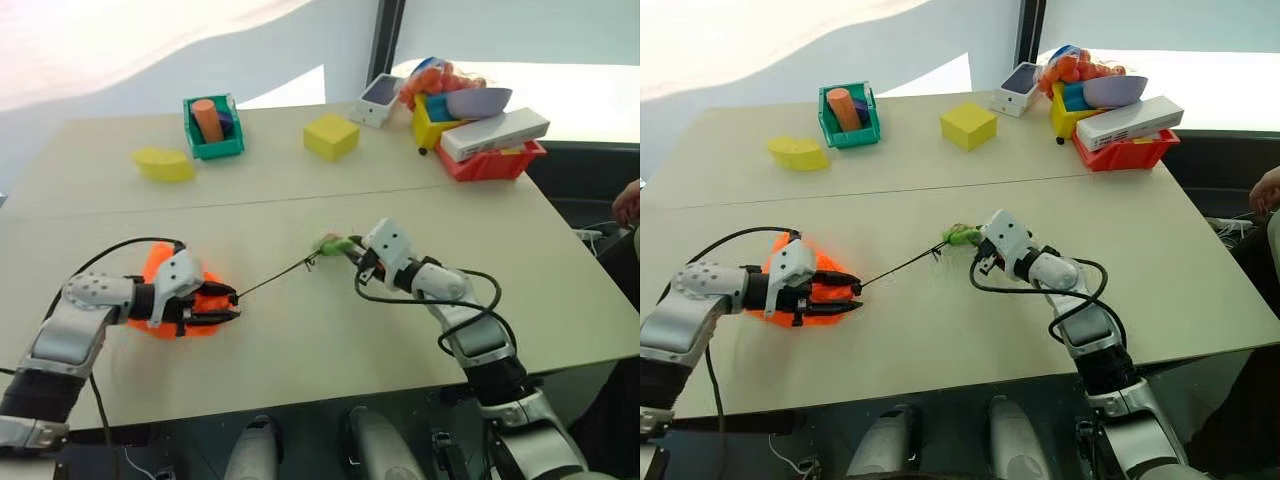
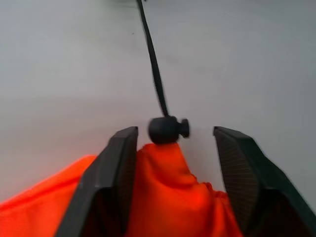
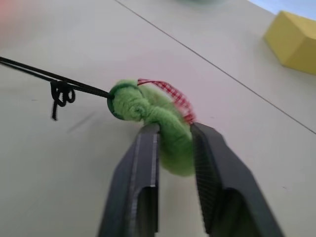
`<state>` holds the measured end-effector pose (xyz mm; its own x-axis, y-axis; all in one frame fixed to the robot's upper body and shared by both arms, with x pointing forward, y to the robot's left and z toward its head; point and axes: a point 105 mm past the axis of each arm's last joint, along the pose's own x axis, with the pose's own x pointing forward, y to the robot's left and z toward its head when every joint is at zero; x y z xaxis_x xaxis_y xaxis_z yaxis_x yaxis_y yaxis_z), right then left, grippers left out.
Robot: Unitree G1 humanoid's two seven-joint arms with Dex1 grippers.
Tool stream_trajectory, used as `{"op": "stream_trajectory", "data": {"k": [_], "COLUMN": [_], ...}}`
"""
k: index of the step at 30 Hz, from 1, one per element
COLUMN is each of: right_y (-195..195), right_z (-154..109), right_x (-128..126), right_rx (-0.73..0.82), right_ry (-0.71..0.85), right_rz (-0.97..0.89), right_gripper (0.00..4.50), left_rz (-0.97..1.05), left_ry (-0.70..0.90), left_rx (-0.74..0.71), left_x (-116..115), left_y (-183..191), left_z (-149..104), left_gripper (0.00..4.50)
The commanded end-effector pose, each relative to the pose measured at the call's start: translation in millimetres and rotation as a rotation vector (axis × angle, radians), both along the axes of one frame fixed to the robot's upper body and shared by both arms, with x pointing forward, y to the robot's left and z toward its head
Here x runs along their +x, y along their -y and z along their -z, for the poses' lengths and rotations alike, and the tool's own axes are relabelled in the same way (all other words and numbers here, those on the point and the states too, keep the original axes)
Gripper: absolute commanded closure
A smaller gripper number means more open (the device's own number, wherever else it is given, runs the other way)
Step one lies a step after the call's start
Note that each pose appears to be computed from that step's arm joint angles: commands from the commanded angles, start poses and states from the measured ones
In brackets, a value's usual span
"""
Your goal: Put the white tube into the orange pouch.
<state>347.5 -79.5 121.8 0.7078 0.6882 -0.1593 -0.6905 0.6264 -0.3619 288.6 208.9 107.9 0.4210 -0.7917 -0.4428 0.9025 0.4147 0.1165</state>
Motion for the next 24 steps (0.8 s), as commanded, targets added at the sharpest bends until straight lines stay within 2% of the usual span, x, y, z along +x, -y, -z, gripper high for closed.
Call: {"op": "stream_trajectory", "data": {"k": [1,5,9,16,20,24], "right_y": [-7.3,1.1,14.0,36.0,48.7,55.5], "right_z": [-12.1,-11.9,-8.9,-7.7,-6.7,-2.7], "right_x": [-16.6,-23.9,-24.6,-22.0,-20.5,-19.9], "right_rx": [0.01,0.047,0.1,0.169,0.219,0.218], "right_ry": [0.049,0.045,0.016,-0.017,-0.053,-0.067], "right_rz": [-0.088,-0.094,-0.073,-0.042,-0.021,-0.012], "right_gripper": [1.2,1.2,1.2,1.2,1.2,1.2], "left_rz": [-0.181,-0.36,-0.491,-0.7,-0.768,-0.763], "left_ry": [0.061,0.101,0.126,0.181,0.213,0.216], "left_rx": [-0.096,-0.233,-0.311,-0.266,-0.205,-0.231], "left_x": [5.1,0.4,-10.8,-23.0,-24.6,-27.8], "left_y": [-26.8,-53.5,-71.9,-102.8,-103.1,-92.3], "left_z": [-24.8,-50.4,-61.1,-40.3,-27.5,-22.0], "left_gripper": [0.42,0.42,0.42,0.42,0.42,0.42]}}
